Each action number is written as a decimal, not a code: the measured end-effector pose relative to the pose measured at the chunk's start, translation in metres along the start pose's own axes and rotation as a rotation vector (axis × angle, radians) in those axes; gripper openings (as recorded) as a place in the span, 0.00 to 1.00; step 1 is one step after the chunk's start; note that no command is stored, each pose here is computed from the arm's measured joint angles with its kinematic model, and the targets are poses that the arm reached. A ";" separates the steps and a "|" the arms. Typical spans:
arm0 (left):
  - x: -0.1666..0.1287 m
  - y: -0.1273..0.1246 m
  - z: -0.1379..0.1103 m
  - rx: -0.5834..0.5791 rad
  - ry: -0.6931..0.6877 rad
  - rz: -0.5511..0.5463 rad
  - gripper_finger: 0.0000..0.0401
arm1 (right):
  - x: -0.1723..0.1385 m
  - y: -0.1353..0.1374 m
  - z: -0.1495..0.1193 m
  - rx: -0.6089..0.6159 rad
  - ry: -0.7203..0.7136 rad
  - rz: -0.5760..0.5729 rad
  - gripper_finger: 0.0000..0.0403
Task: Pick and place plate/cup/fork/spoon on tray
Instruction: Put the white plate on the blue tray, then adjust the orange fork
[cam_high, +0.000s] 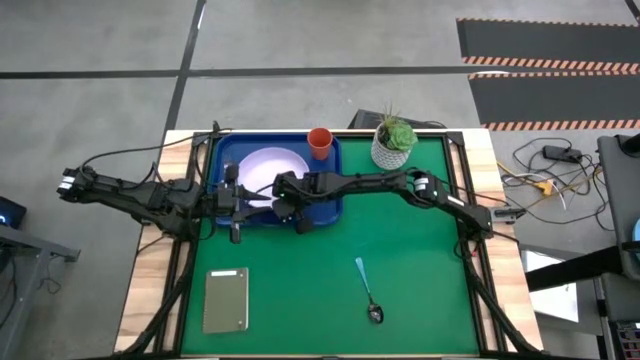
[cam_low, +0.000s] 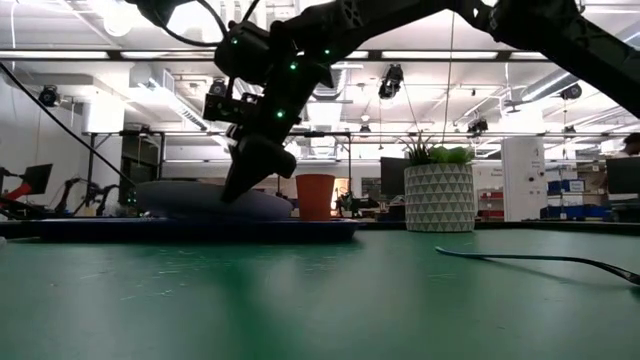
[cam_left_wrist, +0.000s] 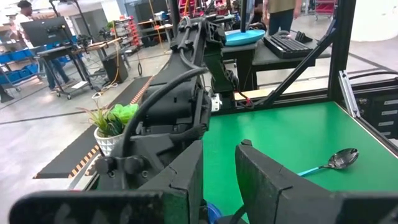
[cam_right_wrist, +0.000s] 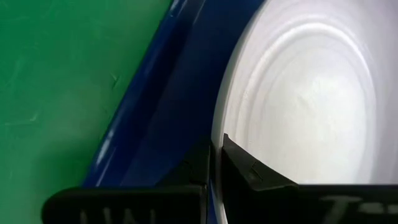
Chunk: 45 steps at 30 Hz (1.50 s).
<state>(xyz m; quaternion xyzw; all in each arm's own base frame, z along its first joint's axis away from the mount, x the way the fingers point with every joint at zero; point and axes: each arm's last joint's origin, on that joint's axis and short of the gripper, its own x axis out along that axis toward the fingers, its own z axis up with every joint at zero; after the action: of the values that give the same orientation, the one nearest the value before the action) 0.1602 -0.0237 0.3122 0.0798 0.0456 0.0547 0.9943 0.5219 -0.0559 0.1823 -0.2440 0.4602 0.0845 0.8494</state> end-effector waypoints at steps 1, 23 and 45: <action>0.000 0.000 0.000 0.000 0.000 0.000 0.19 | 0.000 -0.002 -0.001 0.004 0.001 -0.002 0.02; 0.000 0.000 0.000 0.000 -0.001 0.000 0.19 | 0.010 -0.013 -0.022 0.000 0.002 0.037 0.05; 0.001 0.000 -0.001 -0.032 0.007 0.006 0.19 | -0.024 -0.013 -0.021 0.114 0.064 0.119 0.24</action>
<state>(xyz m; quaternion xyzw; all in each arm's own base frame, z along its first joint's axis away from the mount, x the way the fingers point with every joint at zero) 0.1609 -0.0237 0.3116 0.0638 0.0479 0.0585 0.9951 0.4975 -0.0757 0.1963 -0.1700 0.5049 0.1007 0.8403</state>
